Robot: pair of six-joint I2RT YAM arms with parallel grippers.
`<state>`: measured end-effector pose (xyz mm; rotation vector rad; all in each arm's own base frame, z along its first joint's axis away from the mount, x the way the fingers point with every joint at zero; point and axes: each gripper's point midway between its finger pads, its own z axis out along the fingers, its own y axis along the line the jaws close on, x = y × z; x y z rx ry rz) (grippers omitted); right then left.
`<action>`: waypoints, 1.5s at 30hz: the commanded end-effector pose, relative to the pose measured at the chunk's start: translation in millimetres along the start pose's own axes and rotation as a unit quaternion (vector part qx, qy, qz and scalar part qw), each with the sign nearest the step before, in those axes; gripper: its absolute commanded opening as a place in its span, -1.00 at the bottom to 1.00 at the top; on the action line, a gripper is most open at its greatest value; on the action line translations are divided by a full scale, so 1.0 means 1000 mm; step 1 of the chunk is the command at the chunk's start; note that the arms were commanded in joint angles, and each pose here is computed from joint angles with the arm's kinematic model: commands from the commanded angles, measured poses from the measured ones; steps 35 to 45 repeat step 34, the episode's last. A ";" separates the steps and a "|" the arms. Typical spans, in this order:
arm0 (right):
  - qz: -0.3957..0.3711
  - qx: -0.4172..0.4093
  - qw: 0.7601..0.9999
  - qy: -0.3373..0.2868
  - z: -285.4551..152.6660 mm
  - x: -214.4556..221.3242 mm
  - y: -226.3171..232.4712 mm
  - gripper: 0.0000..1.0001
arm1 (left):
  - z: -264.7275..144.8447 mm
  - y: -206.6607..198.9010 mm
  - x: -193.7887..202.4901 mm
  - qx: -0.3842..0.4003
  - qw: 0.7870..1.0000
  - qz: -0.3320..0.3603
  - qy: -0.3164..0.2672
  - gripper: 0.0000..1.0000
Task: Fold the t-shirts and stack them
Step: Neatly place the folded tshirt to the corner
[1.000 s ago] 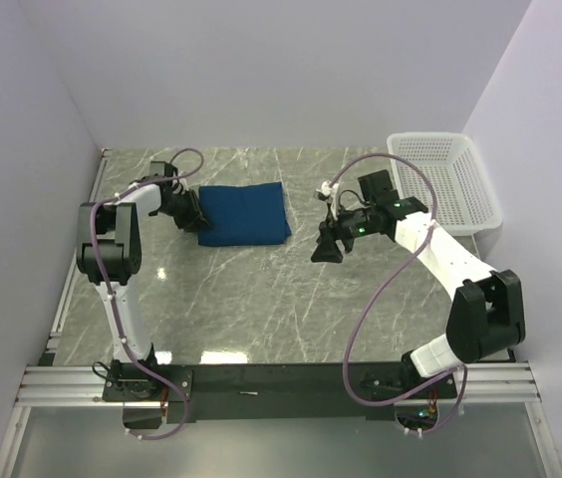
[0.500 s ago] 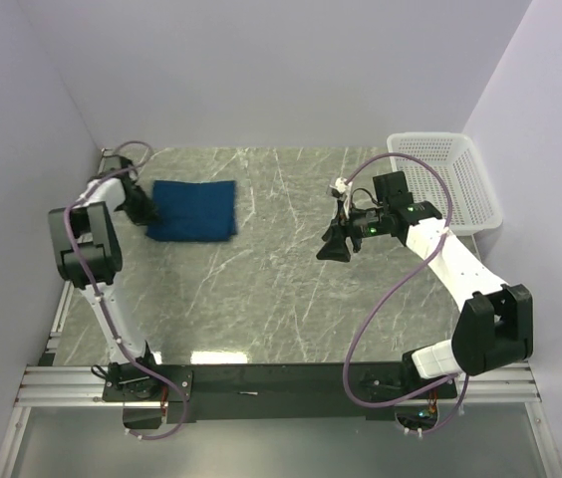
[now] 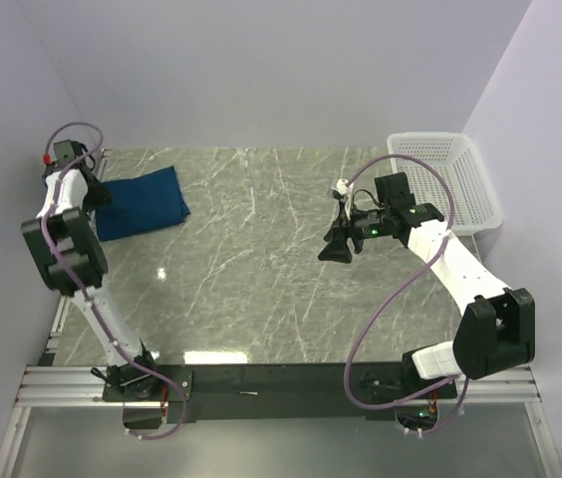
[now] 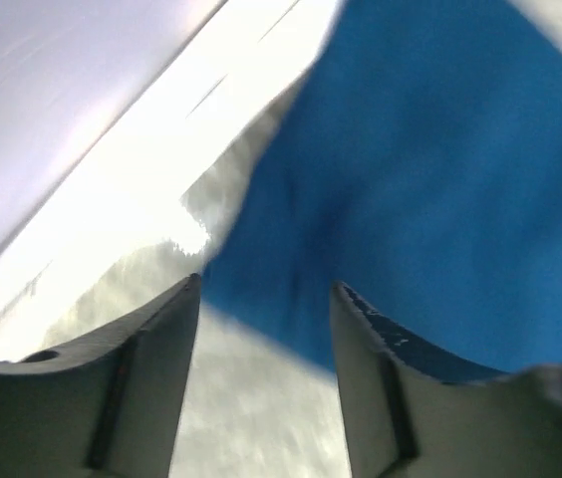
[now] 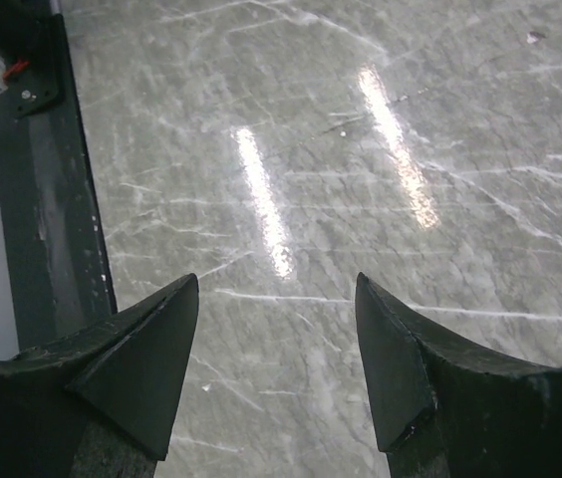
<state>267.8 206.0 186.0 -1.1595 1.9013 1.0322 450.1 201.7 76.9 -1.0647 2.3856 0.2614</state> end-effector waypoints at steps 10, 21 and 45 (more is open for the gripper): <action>-0.017 0.551 0.831 -0.071 -0.153 -0.028 -0.096 0.79 | -0.273 -0.061 0.053 0.441 0.857 0.080 -0.254 0.99; 0.122 0.708 0.652 -0.243 -0.267 0.009 -0.051 1.00 | -0.360 -0.072 0.151 0.525 0.766 0.228 -0.294 0.99; 0.106 0.711 0.657 -0.227 -0.263 0.034 -0.044 1.00 | -0.339 -0.042 0.158 0.473 0.804 0.189 -0.308 0.99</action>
